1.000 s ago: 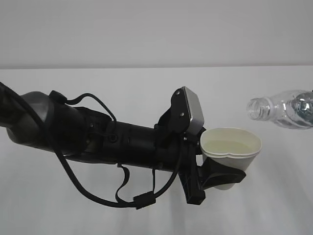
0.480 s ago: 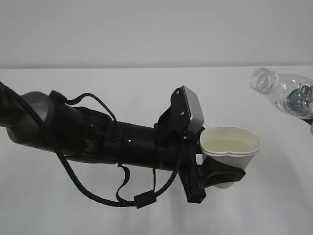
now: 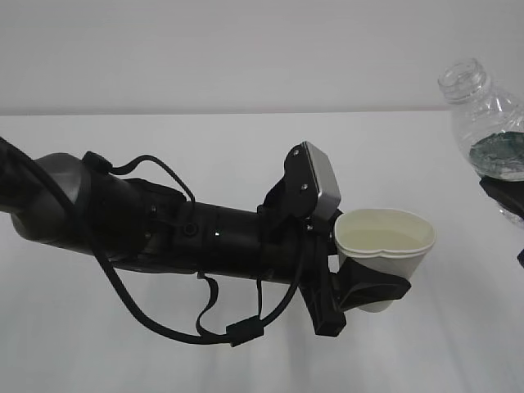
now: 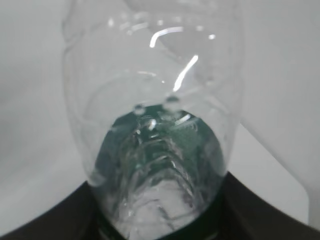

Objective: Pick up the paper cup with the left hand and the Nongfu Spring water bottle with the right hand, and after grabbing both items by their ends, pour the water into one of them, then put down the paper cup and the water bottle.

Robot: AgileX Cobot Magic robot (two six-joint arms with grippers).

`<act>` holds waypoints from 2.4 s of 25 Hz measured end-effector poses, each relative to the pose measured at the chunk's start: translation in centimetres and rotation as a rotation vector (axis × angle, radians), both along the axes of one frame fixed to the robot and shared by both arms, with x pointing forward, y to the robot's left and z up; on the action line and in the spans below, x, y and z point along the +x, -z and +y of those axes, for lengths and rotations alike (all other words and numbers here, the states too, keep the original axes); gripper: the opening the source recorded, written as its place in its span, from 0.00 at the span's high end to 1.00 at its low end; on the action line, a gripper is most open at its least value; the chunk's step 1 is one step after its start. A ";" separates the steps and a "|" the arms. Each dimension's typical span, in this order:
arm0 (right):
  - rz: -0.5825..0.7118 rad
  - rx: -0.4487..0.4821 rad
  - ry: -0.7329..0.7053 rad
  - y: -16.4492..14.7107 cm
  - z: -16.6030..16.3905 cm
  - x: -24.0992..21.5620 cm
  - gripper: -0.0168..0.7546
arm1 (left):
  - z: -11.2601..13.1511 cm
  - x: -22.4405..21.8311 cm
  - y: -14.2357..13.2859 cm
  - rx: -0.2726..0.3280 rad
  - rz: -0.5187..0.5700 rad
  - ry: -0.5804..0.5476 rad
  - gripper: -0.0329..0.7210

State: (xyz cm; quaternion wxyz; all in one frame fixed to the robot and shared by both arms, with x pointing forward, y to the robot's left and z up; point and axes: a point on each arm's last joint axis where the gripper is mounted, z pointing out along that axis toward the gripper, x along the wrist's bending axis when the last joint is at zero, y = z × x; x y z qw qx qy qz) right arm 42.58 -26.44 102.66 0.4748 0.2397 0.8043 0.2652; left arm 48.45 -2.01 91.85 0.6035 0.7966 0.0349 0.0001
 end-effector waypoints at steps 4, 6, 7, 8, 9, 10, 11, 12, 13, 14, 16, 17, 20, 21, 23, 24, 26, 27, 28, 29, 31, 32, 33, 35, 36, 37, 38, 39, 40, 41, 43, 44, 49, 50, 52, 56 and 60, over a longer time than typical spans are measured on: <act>0.007 0.089 0.007 -0.1 0.3 0.0 0.52 | 0.0 0.0 0.0 -0.001 0.002 -0.004 0.44; 0.009 0.116 0.012 -0.2 0.3 0.0 0.52 | 0.0 0.0 0.0 0.000 0.002 -0.005 0.44; 0.010 0.122 0.015 -0.2 0.3 0.0 0.52 | 0.0 0.0 0.0 0.000 0.002 -0.005 0.44; 0.010 0.124 0.014 -0.2 0.3 0.0 0.52 | 0.0 0.1 0.0 -0.001 0.003 -0.007 0.44; 0.010 0.128 0.013 -0.2 0.4 0.0 0.52 | 0.0 0.1 0.0 0.000 0.002 -0.007 0.44; 0.010 0.129 0.014 -0.2 0.4 0.0 0.52 | 0.0 0.1 0.0 0.000 0.002 -0.007 0.44; 0.010 0.130 0.014 -0.2 0.4 0.0 0.52 | 0.0 0.1 0.0 0.000 0.002 -0.007 0.44; 0.011 0.131 0.017 -0.2 0.3 0.0 0.52 | 0.0 0.1 0.0 0.000 0.002 -0.007 0.44; 0.012 0.129 0.020 -0.2 0.3 0.0 0.52 | 0.0 0.1 0.0 0.000 0.003 -0.008 0.44; 0.013 0.127 0.024 -0.1 0.3 0.0 0.52 | 0.0 0.1 0.0 0.000 0.003 -0.008 0.44; 0.014 0.125 0.027 -0.1 0.2 0.0 0.52 | 0.0 0.1 0.0 0.000 0.003 -0.008 0.44; 0.014 0.125 0.027 -0.1 0.2 0.0 0.52 | 0.0 0.1 0.0 0.000 0.003 -0.008 0.44; 0.016 0.122 0.032 -0.1 0.2 0.0 0.52 | 0.0 0.1 0.0 0.000 0.003 -0.008 0.44; 0.016 0.121 0.034 -0.1 0.2 0.0 0.52 | 0.0 0.1 0.0 0.000 0.003 -0.008 0.44; 0.034 0.119 0.035 0.2 0.2 0.2 0.52 | 0.0 0.1 0.0 0.000 0.003 -0.008 0.44; 0.048 0.116 0.035 0.5 0.2 0.4 0.52 | 0.0 0.1 0.0 0.000 0.003 -0.008 0.44; 0.075 0.112 0.036 1.1 0.3 0.7 0.52 | 0.0 0.1 0.0 0.000 0.003 -0.008 0.44; 0.088 0.114 0.033 1.3 0.4 0.9 0.52 | 0.0 0.1 0.0 0.000 0.003 -0.008 0.44; 0.098 0.125 0.026 1.5 0.5 1.1 0.52 | 0.0 0.1 0.0 0.000 0.003 -0.008 0.44; 0.105 0.140 0.022 1.7 0.6 1.2 0.52 | 0.0 0.1 0.0 0.000 0.003 -0.008 0.44; 0.114 0.164 0.018 1.8 0.8 1.3 0.52 | 0.0 0.1 0.0 0.000 0.003 -0.008 0.44; 0.118 0.173 0.019 1.9 0.8 1.4 0.52 | 0.0 0.1 0.0 -0.001 0.003 -0.009 0.44; 0.123 0.180 0.024 2.0 0.9 1.4 0.52 | 0.0 0.1 0.0 -0.001 0.003 -0.009 0.44; 0.130 0.184 0.027 2.1 0.9 1.5 0.52 | 0.0 0.1 0.0 -0.001 0.003 -0.009 0.44; 0.132 0.186 0.031 2.1 0.8 1.6 0.52 | 0.0 0.1 0.0 -0.001 0.003 -0.009 0.44; 0.133 0.188 0.038 2.1 0.7 1.6 0.52 | 0.0 0.1 0.0 -0.001 0.003 -0.009 0.44; 0.136 0.195 0.048 2.2 0.5 1.7 0.52 | 0.0 0.1 0.0 -0.001 0.003 -0.009 0.44; 0.136 0.207 0.061 2.3 0.3 1.8 0.52 | 0.0 0.1 0.0 -0.001 0.003 -0.009 0.44; 0.137 0.218 0.076 2.3 0.0 2.0 0.52 | 0.0 0.1 0.0 -0.001 0.003 -0.009 0.44; 0.135 0.231 0.092 2.4 -0.4 2.1 0.52 | 0.0 0.1 0.0 -0.001 0.003 -0.009 0.44; 0.127 0.263 0.120 2.3 -1.0 2.3 0.52 | 0.0 0.1 0.0 -0.001 0.003 -0.009 0.44; 0.121 0.279 0.124 2.3 -1.2 2.4 0.52 | 0.0 0.1 0.0 -0.001 0.003 -0.009 0.44; 0.114 0.318 0.136 2.2 -1.4 2.5 0.52 | 0.0 0.1 0.0 -0.001 0.003 -0.009 0.44; 0.115 0.321 0.135 2.3 -1.4 2.6 0.52 | 0.0 0.1 0.0 -0.001 0.003 -0.009 0.44; 0.118 0.332 0.131 2.4 -1.3 2.7 0.52 | 0.0 0.1 0.0 -0.001 0.003 -0.009 0.44; 0.150 0.369 0.125 3.2 -1.1 3.3 0.52 | 0.0 0.1 0.0 -0.001 0.003 -0.009 0.44; 0.172 0.434 0.126 4.2 -0.8 4.1 0.52 | 0.0 0.1 0.0 0.000 0.003 -0.010 0.44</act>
